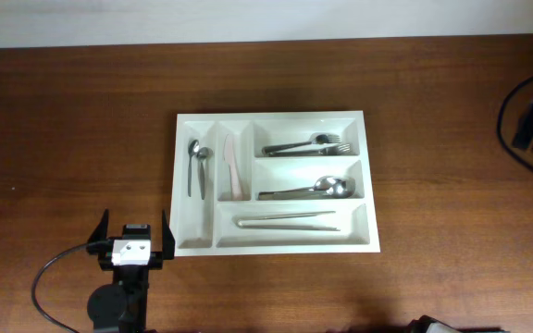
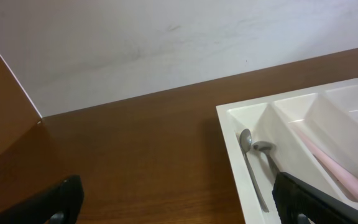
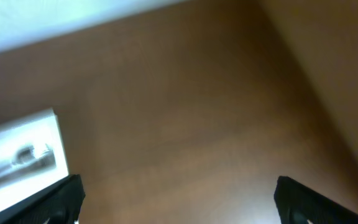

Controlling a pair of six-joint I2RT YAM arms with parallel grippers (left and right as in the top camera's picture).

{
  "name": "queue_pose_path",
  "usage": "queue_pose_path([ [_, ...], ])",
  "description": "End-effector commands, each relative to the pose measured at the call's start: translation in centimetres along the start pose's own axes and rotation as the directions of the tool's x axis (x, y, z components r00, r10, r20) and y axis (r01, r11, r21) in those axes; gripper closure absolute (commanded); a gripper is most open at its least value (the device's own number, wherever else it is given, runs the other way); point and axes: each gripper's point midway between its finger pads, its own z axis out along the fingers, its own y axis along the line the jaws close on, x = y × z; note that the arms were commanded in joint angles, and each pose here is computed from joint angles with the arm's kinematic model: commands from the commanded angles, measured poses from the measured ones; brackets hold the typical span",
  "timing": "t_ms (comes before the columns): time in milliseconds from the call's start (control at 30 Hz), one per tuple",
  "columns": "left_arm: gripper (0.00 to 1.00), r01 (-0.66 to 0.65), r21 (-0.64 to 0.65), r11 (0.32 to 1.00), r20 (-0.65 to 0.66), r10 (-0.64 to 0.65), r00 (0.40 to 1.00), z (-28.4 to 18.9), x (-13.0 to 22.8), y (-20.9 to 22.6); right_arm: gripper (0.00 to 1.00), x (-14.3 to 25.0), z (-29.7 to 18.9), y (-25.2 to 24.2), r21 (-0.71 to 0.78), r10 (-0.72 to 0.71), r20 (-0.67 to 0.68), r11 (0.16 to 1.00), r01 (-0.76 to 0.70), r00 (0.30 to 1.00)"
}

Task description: Pack container

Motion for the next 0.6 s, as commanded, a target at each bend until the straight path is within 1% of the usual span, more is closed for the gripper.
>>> queue_pose_path([
  [0,0.01,-0.005,-0.01,1.0,-0.002,0.005,1.0,0.0,0.1,0.1,0.01,-1.1,-1.6,2.4,-0.116,-0.016,0.135,0.993,0.032,0.991],
  [133,0.01,-0.005,-0.01,1.0,-0.002,0.004,1.0,0.0,0.1,0.1,0.01,-2.0,-3.1,4.2,-0.188,-0.033,0.311,0.978,0.095,0.95],
  [267,0.01,-0.005,-0.01,1.0,-0.002,0.005,1.0,0.0,0.1,0.1,0.01,-0.8,-4.3,5.7,-0.206,-0.052,0.424,0.967,0.153,0.904],
  [367,0.01,-0.005,-0.01,1.0,-0.002,0.004,1.0,0.0,0.1,0.1,0.01,0.4,-5.4,6.9,-0.206,-0.07,0.512,0.958,0.201,0.856],
  [567,0.01,-0.005,-0.01,1.0,-0.002,0.005,1.0,0.0,0.1,0.1,0.01,2.8,-8.7,9.7,-0.21,-0.086,0.692,0.926,0.314,0.717],
])
